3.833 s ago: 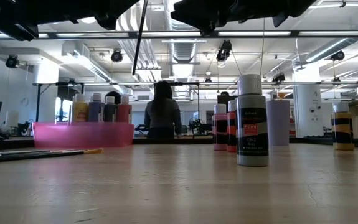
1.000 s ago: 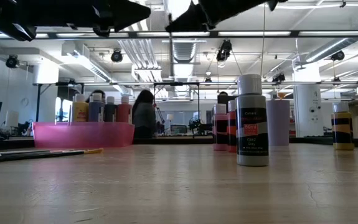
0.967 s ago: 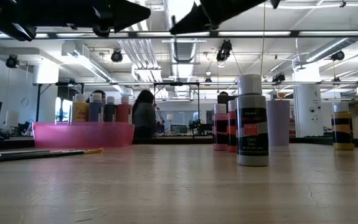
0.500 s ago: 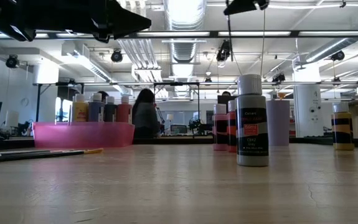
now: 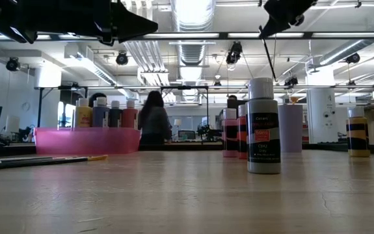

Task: Pick & Place Paint Supplies
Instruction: Put the silver paint brush into the purple cup

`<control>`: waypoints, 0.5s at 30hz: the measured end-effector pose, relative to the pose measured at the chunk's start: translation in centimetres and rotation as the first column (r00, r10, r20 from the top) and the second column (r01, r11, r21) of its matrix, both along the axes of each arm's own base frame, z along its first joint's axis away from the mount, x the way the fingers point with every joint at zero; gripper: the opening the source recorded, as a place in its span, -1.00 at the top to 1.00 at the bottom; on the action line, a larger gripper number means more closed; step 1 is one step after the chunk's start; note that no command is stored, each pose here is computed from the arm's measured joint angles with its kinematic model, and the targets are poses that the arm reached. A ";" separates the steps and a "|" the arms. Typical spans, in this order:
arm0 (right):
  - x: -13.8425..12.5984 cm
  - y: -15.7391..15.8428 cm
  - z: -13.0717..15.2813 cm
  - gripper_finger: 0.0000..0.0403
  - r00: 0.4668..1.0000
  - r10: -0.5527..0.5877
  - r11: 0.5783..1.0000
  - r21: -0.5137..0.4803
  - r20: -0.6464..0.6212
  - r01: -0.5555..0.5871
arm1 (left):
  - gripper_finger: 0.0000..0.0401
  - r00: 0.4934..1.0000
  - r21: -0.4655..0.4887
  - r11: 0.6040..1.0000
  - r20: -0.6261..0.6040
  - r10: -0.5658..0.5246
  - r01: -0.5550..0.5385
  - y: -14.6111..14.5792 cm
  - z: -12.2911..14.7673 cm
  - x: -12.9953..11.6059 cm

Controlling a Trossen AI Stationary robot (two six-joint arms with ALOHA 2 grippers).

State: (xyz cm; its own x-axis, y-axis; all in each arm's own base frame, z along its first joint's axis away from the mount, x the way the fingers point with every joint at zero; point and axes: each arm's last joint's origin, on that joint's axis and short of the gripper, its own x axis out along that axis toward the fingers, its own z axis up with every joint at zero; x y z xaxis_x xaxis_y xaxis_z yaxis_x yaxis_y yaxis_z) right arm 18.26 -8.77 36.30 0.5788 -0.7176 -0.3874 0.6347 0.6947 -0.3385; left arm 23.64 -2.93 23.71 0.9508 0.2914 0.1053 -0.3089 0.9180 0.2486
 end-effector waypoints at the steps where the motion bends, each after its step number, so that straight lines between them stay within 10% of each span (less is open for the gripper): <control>1: -0.2 -0.2 -0.1 0.91 1.000 -0.012 1.000 0.009 -0.008 0.012 | 0.47 1.000 0.000 1.000 0.000 0.000 0.000 0.0 0.0 0.0; 15: -1.5 -2.7 -3.0 0.91 0.997 -0.064 0.991 0.119 -0.041 0.068 | 0.47 1.000 0.000 1.000 0.000 0.000 0.000 0.0 0.0 0.0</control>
State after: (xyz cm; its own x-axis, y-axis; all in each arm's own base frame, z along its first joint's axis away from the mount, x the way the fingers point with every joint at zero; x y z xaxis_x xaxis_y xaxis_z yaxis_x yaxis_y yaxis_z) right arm 16.74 -11.44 33.32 0.5150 -0.7010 -0.4933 0.6691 0.6885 -0.2797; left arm 23.64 -2.93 23.71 0.9509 0.2910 0.1054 -0.3085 0.9182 0.2486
